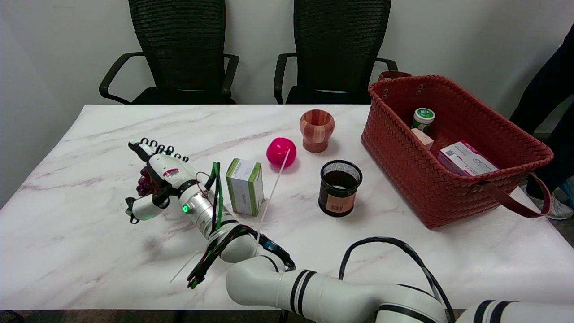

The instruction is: Pick up the black pen container.

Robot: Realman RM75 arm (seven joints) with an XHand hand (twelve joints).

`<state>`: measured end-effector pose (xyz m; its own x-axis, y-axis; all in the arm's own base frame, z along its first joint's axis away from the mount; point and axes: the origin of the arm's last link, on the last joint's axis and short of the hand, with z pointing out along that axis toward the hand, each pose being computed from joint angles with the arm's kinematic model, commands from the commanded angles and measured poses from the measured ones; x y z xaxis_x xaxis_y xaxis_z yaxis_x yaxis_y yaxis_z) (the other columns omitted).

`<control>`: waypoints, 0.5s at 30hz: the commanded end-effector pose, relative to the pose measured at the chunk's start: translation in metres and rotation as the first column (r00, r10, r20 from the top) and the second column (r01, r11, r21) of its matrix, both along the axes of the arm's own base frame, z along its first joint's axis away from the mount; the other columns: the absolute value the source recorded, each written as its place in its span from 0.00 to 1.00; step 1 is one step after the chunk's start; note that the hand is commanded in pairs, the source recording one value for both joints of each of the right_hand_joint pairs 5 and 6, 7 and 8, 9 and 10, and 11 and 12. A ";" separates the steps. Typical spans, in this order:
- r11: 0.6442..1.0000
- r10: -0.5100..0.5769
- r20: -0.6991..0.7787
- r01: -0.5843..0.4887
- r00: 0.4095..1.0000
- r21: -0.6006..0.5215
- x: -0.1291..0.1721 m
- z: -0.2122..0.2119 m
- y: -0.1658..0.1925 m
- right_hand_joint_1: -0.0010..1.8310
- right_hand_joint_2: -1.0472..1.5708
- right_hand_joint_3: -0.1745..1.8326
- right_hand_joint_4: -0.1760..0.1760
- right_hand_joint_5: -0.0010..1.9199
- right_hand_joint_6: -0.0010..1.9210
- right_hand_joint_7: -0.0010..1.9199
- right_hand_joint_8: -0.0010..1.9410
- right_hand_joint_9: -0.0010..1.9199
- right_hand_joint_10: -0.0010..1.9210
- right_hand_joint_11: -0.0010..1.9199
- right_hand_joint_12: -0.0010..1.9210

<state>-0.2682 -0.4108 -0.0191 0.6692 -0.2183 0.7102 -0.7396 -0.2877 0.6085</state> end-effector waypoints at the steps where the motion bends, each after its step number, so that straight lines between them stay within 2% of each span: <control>1: 0.998 0.043 0.156 -0.037 0.987 -0.045 0.031 0.012 -0.002 0.62 0.61 0.57 0.50 0.05 0.05 0.06 0.06 0.09 0.09 0.06 0.06; 15: 0.983 0.152 0.293 -0.114 0.944 -0.143 0.060 0.047 0.007 0.61 0.62 0.57 0.50 0.05 0.05 0.07 0.07 0.10 0.10 0.07 0.07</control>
